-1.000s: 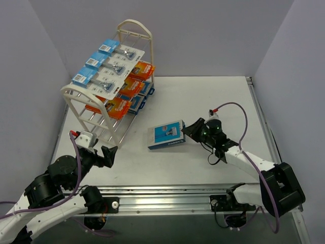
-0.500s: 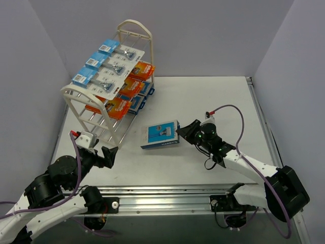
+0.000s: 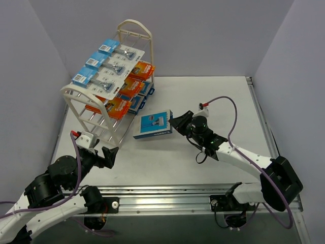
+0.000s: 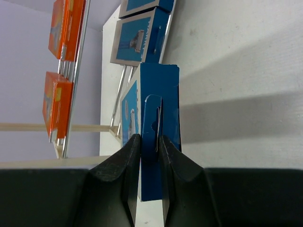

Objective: Place and organize the shaving razors onto the shelf

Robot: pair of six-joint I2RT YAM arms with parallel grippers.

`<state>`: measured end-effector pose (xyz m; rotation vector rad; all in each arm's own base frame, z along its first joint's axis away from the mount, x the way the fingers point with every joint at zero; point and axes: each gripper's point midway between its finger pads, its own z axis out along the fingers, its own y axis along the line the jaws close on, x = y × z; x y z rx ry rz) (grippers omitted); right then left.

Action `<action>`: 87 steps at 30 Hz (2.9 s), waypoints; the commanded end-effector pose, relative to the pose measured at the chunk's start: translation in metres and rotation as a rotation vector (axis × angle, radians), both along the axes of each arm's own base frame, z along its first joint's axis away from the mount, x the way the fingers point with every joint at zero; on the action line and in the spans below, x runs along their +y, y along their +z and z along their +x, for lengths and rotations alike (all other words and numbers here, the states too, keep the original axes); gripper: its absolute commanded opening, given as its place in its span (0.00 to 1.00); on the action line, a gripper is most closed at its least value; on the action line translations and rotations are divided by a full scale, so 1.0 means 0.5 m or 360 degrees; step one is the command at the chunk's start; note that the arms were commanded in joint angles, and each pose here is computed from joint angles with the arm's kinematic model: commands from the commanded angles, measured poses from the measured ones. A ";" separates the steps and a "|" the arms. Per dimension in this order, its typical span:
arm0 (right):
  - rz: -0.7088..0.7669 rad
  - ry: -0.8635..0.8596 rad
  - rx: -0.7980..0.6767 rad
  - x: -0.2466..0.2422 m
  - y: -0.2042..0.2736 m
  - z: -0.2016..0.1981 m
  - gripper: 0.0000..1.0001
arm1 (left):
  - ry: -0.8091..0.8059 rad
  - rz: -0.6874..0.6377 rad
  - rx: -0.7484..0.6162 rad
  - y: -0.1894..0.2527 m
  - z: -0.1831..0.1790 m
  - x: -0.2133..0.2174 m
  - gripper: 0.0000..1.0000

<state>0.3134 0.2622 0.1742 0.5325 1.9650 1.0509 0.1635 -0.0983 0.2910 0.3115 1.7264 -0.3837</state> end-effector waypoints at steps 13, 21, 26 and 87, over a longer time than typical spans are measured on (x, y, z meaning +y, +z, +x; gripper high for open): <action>0.0175 -0.0075 -0.0173 0.135 0.053 0.095 0.00 | -0.0028 -0.0070 -0.0050 0.028 -0.004 -0.004 0.94; 0.0267 -0.0040 -0.0186 0.193 0.052 0.114 0.00 | -0.0050 -0.0066 -0.0051 0.028 -0.005 -0.010 0.94; 0.0267 -0.0054 -0.0180 0.201 0.037 0.120 0.00 | -0.0065 -0.0065 -0.0049 0.027 -0.008 -0.011 0.94; 0.0628 -0.0526 -0.0146 0.325 -0.115 0.105 0.00 | -0.0096 -0.0098 -0.0065 0.034 -0.019 -0.007 0.94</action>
